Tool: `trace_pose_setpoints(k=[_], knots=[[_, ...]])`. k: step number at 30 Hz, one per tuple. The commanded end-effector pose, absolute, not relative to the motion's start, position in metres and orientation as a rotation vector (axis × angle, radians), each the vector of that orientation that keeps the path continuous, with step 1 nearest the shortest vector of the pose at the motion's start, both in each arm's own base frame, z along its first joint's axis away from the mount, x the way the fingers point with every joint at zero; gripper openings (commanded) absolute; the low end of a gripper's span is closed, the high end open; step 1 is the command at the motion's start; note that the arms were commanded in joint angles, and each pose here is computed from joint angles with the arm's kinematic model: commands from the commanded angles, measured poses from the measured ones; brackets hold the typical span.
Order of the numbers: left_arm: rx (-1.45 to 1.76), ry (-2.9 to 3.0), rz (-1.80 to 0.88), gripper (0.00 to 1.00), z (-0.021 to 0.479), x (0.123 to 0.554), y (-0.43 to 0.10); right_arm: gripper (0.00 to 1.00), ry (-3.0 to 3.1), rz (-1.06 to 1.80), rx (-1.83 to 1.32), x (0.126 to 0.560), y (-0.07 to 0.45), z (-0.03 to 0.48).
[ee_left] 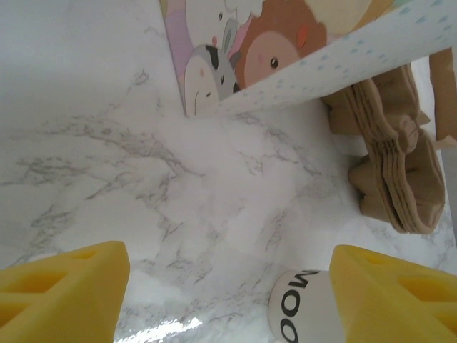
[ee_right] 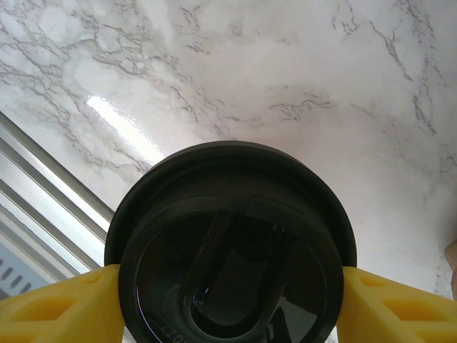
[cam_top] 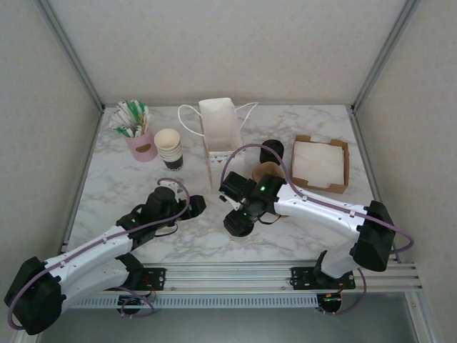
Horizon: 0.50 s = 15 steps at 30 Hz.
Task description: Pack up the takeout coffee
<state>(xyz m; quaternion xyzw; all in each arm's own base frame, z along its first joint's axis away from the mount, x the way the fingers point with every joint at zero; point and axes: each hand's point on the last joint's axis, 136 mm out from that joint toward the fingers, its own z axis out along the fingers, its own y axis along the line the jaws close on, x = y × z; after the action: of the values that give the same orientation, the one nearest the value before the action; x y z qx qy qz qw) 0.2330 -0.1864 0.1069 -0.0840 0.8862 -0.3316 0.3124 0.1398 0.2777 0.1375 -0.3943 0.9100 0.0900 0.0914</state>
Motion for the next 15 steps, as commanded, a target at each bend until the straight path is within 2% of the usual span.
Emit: trace_pose_setpoints(k=[1,6,15], knots=[[-0.222,2.355,-0.932,0.72,0.103,0.225,-0.192,0.7,2.762,0.252,-1.227,0.123,0.268,0.126],[-0.209,2.383,-0.968,0.67,0.096,0.217,-0.198,0.7,2.774,0.238,-1.236,0.122,0.266,0.122],[-0.149,2.458,-1.039,0.48,0.084,0.194,-0.222,0.7,2.772,0.201,-1.245,0.122,0.264,0.119]])
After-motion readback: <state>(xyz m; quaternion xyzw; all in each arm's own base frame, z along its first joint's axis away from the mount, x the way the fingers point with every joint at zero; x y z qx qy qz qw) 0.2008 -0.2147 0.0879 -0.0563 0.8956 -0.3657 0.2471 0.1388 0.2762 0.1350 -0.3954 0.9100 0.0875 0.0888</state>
